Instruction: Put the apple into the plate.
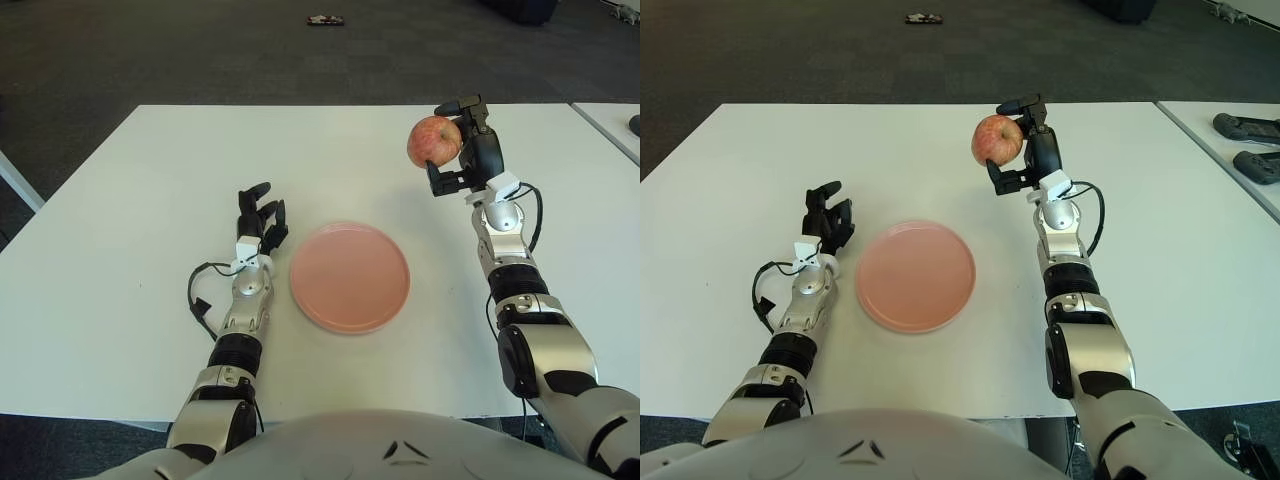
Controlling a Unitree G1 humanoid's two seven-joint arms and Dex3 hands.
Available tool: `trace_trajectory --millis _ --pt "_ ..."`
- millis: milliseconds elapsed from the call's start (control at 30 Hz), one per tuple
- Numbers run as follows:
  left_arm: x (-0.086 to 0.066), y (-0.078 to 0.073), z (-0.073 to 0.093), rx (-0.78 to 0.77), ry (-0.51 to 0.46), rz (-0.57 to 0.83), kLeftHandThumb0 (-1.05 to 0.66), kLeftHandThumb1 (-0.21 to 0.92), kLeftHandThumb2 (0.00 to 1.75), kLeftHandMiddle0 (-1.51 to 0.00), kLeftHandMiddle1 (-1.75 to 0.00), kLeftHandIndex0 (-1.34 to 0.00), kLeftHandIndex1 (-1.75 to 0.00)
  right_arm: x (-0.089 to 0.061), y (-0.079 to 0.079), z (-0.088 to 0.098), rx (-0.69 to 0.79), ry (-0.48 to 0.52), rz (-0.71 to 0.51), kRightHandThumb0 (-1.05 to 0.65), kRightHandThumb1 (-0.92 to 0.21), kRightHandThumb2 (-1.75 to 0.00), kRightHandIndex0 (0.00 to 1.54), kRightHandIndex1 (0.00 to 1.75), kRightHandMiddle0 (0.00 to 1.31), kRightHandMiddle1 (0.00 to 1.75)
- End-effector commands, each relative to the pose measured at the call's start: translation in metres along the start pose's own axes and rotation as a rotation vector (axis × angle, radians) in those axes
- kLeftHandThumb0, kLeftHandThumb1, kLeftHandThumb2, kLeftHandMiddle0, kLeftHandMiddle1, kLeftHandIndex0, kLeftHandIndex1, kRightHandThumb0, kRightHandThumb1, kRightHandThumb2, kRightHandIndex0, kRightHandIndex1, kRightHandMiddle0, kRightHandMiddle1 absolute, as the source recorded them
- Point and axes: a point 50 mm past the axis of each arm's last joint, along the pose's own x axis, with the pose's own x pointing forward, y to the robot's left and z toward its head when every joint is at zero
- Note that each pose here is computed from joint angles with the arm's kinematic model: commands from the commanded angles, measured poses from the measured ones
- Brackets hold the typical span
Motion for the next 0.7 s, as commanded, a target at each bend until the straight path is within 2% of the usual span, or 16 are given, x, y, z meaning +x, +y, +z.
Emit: trace_trajectory --millis 0,200,333,500,667 --pt "-0.006 0.002 -0.013 0.017 0.072 0.008 -0.73 0.92 0.52 -0.31 -0.81 -0.08 -1.22 0.006 0.0 0.014 0.018 -0.085 0.005 0.55 -0.13 -1.55 0.77 1.75 1.07 1.75" --pt "-0.007 0.001 -0.013 0.02 0.074 0.01 -0.74 0.92 0.52 -0.32 -0.81 -0.08 -1.22 -0.004 0.006 0.02 0.0 -0.131 0.043 0.55 -0.13 -1.55 0.77 1.75 1.07 1.75" --pt "-0.007 0.001 -0.014 0.016 0.077 0.011 -0.74 0.92 0.52 -0.32 -0.81 -0.09 -1.22 -0.019 0.018 0.027 -0.022 -0.173 0.098 0.55 -0.13 -1.55 0.77 1.75 1.07 1.75" --pt "-0.007 0.002 -0.014 0.013 0.077 0.011 -0.74 0.92 0.52 -0.32 -0.81 -0.09 -1.22 -0.04 0.028 0.026 -0.09 -0.196 0.149 0.55 -0.13 -1.55 0.77 1.75 1.06 1.75" --pt "-0.007 0.001 -0.014 0.015 0.074 0.012 -0.75 0.92 0.51 -0.32 -0.81 -0.09 -1.22 -0.043 0.03 0.026 -0.104 -0.201 0.152 0.55 -0.13 -1.55 0.77 1.75 1.05 1.75"
